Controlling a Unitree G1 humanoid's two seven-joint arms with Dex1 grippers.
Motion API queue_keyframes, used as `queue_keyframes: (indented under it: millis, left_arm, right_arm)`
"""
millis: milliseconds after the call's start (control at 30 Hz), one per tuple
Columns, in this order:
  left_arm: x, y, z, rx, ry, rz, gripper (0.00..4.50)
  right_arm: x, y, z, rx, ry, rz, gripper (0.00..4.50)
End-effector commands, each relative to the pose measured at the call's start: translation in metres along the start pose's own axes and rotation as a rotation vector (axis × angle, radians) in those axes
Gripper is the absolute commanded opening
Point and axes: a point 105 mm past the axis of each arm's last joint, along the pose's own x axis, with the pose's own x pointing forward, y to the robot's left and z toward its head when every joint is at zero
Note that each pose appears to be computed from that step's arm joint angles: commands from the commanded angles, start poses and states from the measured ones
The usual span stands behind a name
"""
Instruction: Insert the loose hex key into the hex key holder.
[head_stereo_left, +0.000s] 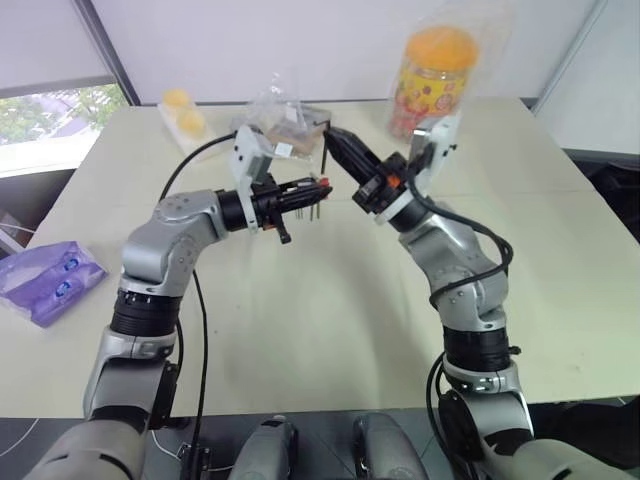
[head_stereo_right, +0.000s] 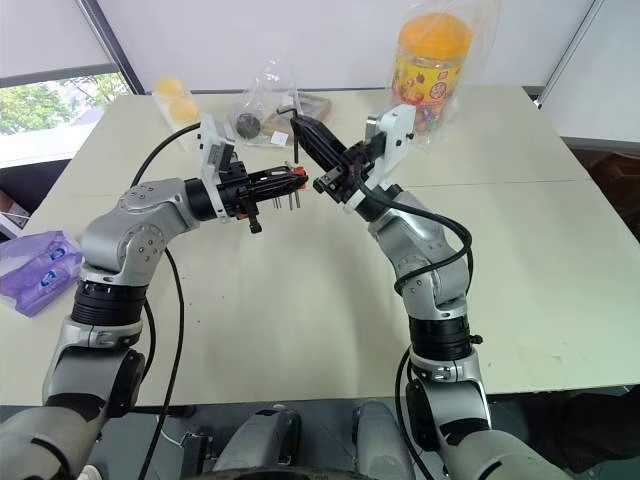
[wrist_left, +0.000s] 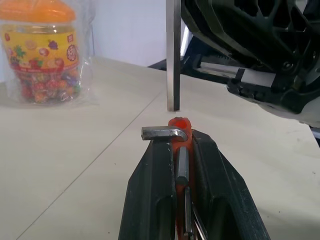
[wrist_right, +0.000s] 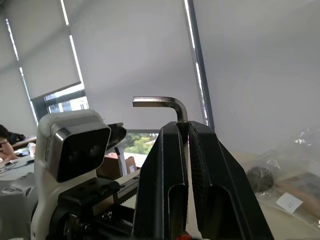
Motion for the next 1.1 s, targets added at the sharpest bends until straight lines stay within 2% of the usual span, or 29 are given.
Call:
queue_keyframes:
  millis: [33,633,1100]
  left_arm:
    - [0.001,-0.001,0.018,0.059,-0.044,-0.005,0.0]
    - [0.003,-0.003,0.018,0.059,-0.053,-0.008,0.0]
    - [0.002,0.0,0.018,0.058,-0.06,0.004,0.0]
  right_arm:
    - [0.001,0.012,0.01,-0.02,-0.032,0.043,0.06]
    - [0.003,0.0,0.018,-0.053,-0.064,-0.003,0.06]
    - [0.0,0.006,0.008,-0.04,-0.039,0.016,0.06]
